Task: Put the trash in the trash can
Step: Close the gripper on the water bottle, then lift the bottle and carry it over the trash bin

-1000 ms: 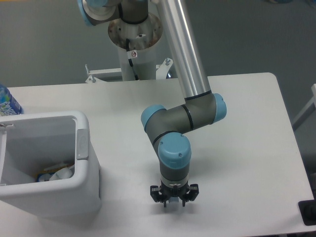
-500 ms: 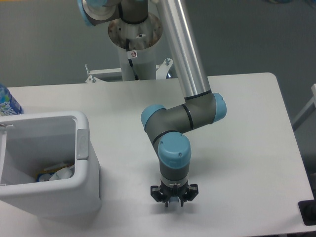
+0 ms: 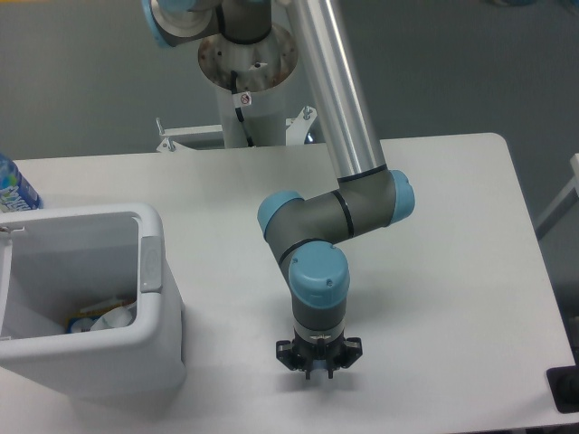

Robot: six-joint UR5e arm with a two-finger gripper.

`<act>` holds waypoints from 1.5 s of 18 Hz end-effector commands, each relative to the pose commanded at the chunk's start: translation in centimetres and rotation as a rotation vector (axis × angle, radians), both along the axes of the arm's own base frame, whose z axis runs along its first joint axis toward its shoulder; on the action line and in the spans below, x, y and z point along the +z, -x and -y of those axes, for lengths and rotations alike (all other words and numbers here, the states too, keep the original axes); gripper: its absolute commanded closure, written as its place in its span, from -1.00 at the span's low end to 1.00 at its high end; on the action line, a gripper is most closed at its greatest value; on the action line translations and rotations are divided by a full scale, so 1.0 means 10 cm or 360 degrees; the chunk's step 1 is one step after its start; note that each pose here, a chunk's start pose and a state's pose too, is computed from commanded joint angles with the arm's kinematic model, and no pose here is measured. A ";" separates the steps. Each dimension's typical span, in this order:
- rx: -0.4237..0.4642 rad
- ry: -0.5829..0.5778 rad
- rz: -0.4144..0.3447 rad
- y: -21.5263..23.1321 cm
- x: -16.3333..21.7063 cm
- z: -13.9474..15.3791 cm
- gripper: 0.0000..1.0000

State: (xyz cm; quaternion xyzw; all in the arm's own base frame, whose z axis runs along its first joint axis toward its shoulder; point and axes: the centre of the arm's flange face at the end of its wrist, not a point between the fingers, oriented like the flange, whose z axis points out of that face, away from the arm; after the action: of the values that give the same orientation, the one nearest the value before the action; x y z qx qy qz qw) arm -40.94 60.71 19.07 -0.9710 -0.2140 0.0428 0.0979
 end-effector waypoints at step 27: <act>0.0227 -0.0475 -0.0183 0.44 1.70 -0.14 0.34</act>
State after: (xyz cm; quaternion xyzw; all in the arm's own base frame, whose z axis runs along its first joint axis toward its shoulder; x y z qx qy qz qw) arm -45.36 62.13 36.10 -0.9239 -0.2804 0.0727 0.2498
